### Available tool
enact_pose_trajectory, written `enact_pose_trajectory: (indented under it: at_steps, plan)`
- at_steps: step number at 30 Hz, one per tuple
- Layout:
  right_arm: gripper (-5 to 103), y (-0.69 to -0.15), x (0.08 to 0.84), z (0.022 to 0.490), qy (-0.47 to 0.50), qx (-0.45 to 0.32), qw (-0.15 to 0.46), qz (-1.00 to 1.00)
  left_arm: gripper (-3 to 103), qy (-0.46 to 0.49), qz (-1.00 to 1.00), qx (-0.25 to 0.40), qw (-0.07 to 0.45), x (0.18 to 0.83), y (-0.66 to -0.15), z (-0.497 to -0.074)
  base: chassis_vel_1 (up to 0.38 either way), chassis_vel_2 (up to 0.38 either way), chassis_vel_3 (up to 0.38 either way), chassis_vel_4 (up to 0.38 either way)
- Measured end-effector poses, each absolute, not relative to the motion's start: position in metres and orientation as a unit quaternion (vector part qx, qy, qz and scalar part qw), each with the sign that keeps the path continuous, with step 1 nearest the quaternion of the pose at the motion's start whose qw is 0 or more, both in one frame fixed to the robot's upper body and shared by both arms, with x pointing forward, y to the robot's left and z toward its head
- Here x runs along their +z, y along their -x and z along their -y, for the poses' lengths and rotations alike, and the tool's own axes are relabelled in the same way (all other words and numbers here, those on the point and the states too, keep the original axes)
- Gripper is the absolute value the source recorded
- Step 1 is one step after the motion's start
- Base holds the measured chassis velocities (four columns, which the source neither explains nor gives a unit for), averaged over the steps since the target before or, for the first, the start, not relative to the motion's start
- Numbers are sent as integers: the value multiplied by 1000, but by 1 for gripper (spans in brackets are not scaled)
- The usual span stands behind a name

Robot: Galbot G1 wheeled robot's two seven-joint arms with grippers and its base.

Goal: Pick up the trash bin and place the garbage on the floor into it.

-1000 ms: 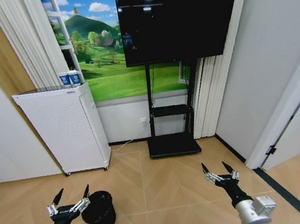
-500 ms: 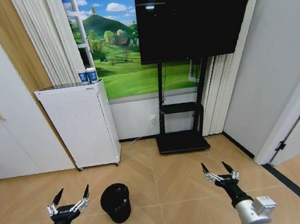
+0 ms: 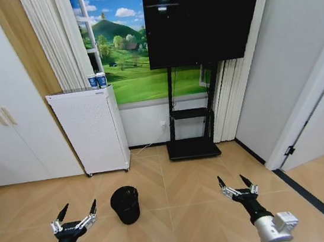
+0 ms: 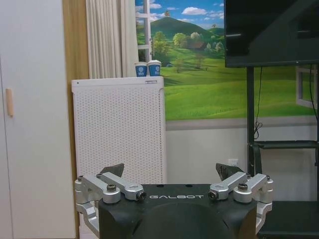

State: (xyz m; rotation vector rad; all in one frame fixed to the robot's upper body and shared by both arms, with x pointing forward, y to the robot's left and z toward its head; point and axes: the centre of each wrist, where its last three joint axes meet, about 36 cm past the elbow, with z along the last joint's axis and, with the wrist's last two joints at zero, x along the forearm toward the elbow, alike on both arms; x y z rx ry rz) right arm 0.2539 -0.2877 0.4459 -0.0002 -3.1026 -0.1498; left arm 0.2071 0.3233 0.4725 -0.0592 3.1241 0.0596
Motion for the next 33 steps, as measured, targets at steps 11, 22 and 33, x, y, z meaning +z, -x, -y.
enact_pose_trajectory:
  at_steps: [11, 22, 33]
  plan:
    - [100, -254, 446, 288, 0, -48, 18, 999, 100, 19, -1000, 19, 8, 472, -207, -323, 351, -350, -353, 355]
    - [100, -254, 446, 288, 0, -48, 18, 999, 100, 19, -1000, 19, 8, 472, -207, -323, 321, -307, -339, 321]
    - [100, -254, 446, 288, 0, -48, 17, 999, 100, 19, -1000, 19, 8, 472, -207, -323, -4, -23, -11, 26]
